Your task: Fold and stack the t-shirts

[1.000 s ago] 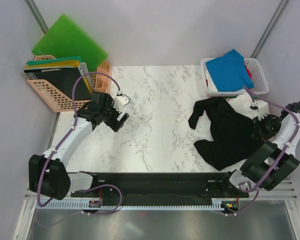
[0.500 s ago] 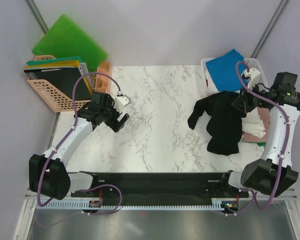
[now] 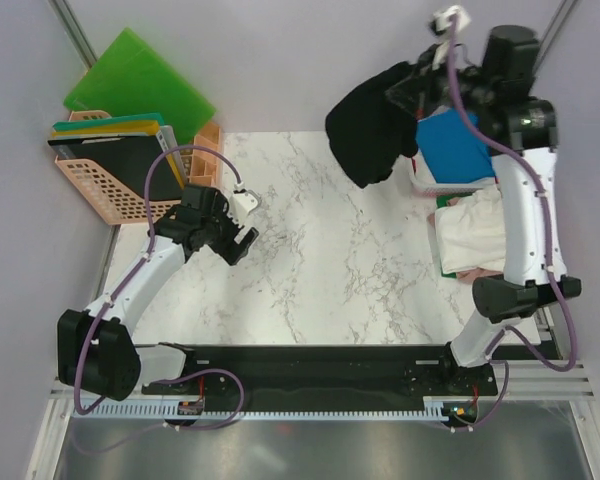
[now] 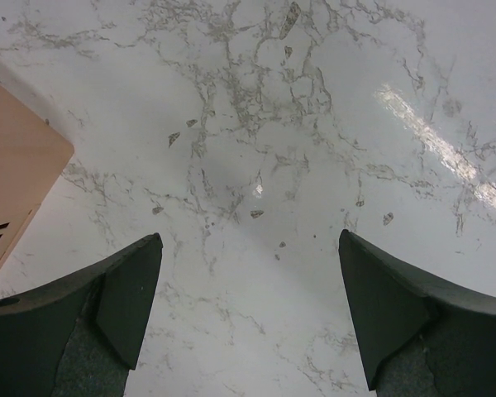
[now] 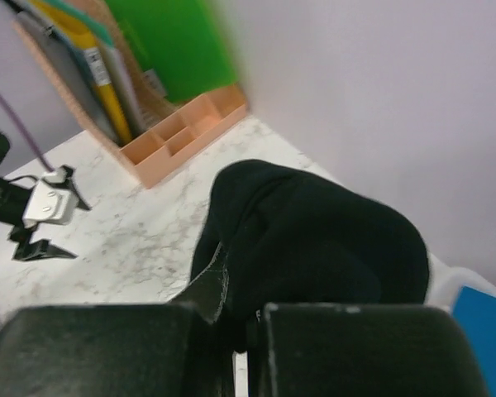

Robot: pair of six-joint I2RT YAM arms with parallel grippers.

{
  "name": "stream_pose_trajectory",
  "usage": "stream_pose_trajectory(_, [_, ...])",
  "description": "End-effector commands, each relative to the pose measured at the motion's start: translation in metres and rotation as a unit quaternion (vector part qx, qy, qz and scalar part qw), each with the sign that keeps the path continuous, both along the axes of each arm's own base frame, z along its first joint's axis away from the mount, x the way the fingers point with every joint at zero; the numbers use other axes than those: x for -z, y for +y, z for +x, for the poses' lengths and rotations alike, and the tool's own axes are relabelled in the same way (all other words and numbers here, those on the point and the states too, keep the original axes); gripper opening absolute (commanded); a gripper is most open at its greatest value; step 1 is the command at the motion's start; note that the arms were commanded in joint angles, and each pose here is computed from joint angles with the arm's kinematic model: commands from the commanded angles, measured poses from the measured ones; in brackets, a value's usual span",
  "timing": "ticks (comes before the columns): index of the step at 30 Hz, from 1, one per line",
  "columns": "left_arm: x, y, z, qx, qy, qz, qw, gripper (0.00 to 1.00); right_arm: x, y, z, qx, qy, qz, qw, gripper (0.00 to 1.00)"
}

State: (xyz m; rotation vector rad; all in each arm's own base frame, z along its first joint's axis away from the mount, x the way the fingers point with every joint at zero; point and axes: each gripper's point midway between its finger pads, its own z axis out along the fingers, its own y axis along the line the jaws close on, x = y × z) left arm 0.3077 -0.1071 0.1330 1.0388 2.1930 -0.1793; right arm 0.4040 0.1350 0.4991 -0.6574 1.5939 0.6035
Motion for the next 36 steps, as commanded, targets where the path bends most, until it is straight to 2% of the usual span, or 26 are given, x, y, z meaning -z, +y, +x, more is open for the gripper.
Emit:
stream_pose_trajectory(1, [-0.009, 0.0, -0.001, 0.002, -0.017, -0.01, 1.0, 0.94, 0.046, 0.08, -0.005, -0.051, 0.047, -0.046, 0.997, 0.0])
stream_pose_trajectory(3, [-0.009, 0.0, -0.002, 0.002, -0.018, -0.008, 1.0, 0.94, 0.091, 0.105, -0.007, -0.064, 0.091, -0.082, 0.99, 0.0])
stream_pose_trajectory(6, [-0.006, 0.0, -0.003, 0.002, -0.015, -0.008, 1.0, 0.94, 0.131, 0.162, -0.034, -0.123, 0.106, -0.124, 0.979, 0.0])
stream_pose_trajectory(8, [-0.004, 0.0, -0.004, 0.002, -0.012, -0.008, 1.0, 0.94, 0.139, 0.18, -0.042, -0.145, 0.109, -0.127, 0.975, 0.0])
stream_pose_trajectory(11, [-0.005, 0.0, -0.006, 0.003, -0.015, -0.009, 1.0, 0.94, 0.126, 0.199, -0.064, -0.2, 0.102, -0.109, 0.968, 0.0])
stream_pose_trajectory(14, [-0.003, 0.001, -0.009, 0.004, -0.016, -0.01, 1.0, 0.94, 0.084, 0.195, -0.079, -0.208, 0.061, -0.084, 0.973, 0.0])
stream_pose_trajectory(17, [-0.002, 0.001, -0.009, 0.004, -0.015, -0.009, 1.0, 0.94, 0.066, 0.188, -0.094, -0.212, 0.045, -0.07, 0.974, 0.0])
stream_pose_trajectory(20, [0.001, -0.002, -0.007, 0.006, -0.009, -0.012, 1.0, 0.94, 0.08, 0.184, -0.107, -0.223, 0.055, -0.069, 0.971, 0.0])
stream_pose_trajectory(21, [0.002, -0.002, -0.006, 0.007, -0.006, -0.013, 1.0, 0.94, 0.099, 0.182, -0.104, -0.213, 0.068, -0.084, 0.971, 0.0])
stream_pose_trajectory(25, [0.002, -0.006, -0.003, 0.011, 0.0, -0.02, 1.0, 0.94, 0.115, 0.161, -0.093, -0.158, 0.045, -0.119, 0.979, 0.0])
stream_pose_trajectory(28, [0.0, -0.007, -0.003, 0.01, 0.001, -0.022, 1.0, 0.94, 0.13, 0.155, -0.087, -0.149, 0.051, -0.127, 0.979, 0.0])
stream_pose_trajectory(36, [-0.002, -0.007, -0.008, 0.011, 0.0, -0.025, 1.0, 0.94, 0.115, 0.157, -0.087, -0.149, 0.035, -0.116, 0.981, 0.0])
